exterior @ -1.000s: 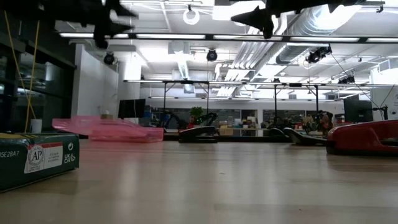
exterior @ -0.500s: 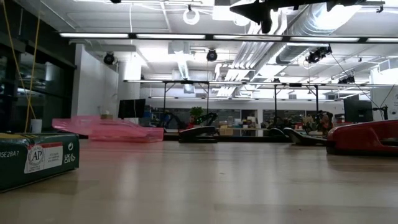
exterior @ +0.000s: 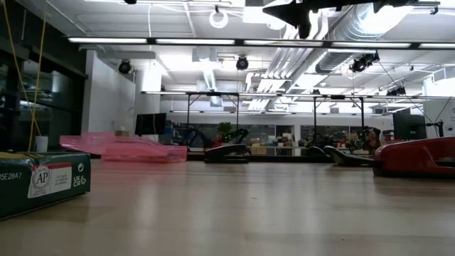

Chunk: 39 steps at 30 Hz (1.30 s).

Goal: Pack school essentials
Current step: Put the pink pencil into the pink supply box

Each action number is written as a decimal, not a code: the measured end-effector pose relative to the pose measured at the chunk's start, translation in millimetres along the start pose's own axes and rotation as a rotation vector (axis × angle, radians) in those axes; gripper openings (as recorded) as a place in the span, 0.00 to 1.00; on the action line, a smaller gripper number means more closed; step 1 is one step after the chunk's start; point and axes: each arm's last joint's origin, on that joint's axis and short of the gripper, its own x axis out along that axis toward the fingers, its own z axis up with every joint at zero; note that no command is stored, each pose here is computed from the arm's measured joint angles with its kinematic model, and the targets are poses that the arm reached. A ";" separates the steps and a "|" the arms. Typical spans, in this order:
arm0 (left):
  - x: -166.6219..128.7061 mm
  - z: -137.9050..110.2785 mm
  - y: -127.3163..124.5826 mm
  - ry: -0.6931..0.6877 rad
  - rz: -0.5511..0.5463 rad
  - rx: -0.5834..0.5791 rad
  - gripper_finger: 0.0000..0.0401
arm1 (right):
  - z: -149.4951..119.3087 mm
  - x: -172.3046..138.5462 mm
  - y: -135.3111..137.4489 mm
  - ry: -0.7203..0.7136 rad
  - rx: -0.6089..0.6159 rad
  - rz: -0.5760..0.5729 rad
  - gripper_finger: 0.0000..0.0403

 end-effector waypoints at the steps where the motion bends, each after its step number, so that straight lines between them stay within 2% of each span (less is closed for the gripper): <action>1: 0.0 0.0 0.0 0.000 0.000 -0.004 0.41 | -0.5 0.0 -0.1 0.006 0.044 -0.002 0.60; 4: 0.0 0.0 0.0 0.000 0.001 -0.024 0.41 | -6.2 -0.5 4.8 0.149 0.183 -0.035 0.60; 9: 0.0 0.0 0.1 0.000 0.002 -0.026 0.41 | -29.5 -10.3 31.8 0.582 0.374 -0.121 0.60; 13: 0.0 0.1 0.1 -0.001 0.002 -0.026 0.41 | -59.9 -20.0 65.3 0.877 0.630 -0.189 0.60; 16: 0.0 0.1 0.1 -0.002 0.002 -0.026 0.41 | -86.4 -26.6 94.4 1.024 0.798 -0.257 0.60; 23: 0.0 0.3 0.1 -0.003 0.002 -0.027 0.41 | -153.5 -43.0 147.6 1.253 1.026 -0.514 0.60; 29: 0.0 0.4 0.2 -0.004 0.003 -0.026 0.41 | -196.9 -44.9 166.9 1.323 1.119 -0.681 0.60; 39: 0.0 0.7 0.2 -0.007 0.003 -0.025 0.41 | -235.2 -22.0 175.2 1.383 1.018 -0.901 0.59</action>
